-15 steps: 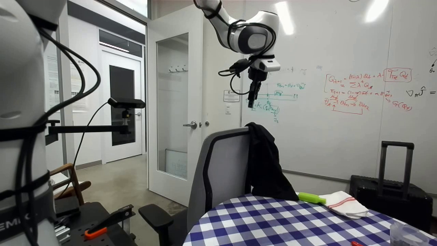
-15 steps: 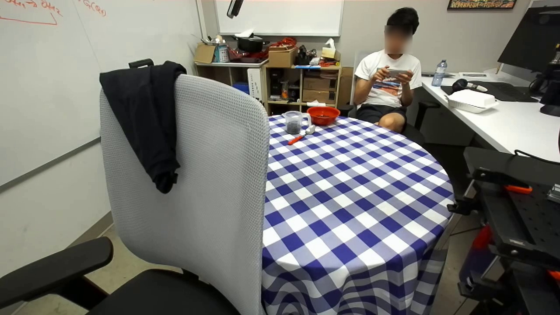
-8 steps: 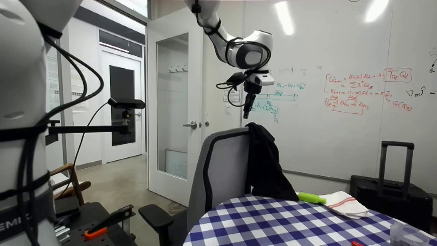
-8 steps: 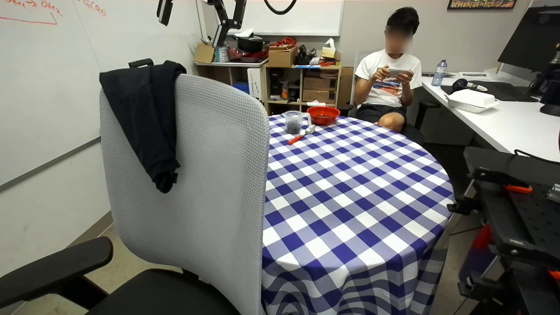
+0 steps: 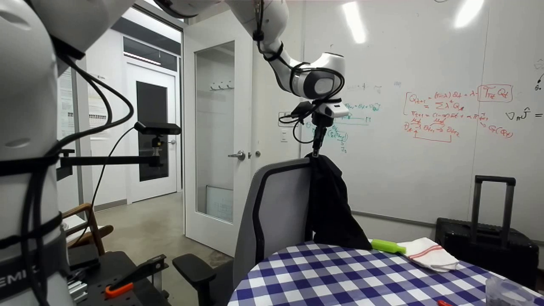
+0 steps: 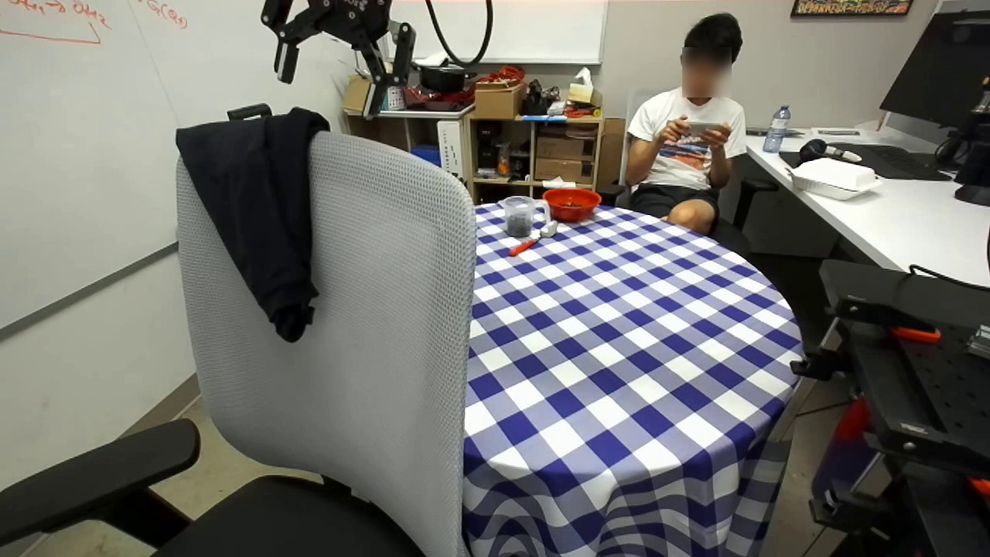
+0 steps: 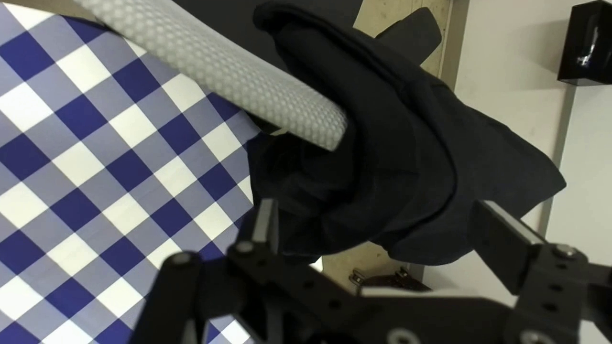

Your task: Pick the cloth on the back rest of the chair and on the table

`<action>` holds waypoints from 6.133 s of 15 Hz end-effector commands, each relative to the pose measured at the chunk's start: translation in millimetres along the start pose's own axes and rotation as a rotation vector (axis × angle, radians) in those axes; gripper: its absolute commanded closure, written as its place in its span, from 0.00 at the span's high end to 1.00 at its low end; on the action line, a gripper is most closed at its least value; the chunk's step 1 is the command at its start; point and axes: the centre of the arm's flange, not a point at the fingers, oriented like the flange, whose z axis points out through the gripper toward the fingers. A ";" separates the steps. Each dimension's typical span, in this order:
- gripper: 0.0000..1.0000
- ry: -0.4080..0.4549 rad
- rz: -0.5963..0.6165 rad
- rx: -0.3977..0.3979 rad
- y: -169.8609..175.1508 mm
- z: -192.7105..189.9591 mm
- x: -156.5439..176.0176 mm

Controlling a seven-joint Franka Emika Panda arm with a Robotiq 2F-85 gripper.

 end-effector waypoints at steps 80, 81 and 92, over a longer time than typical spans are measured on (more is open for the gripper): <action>0.01 0.141 0.220 -0.171 55.0 -35.7 83.1; 0.01 0.160 0.221 -0.186 51.5 -12.8 90.6; 0.64 0.160 0.250 -0.245 12.6 58.1 150.9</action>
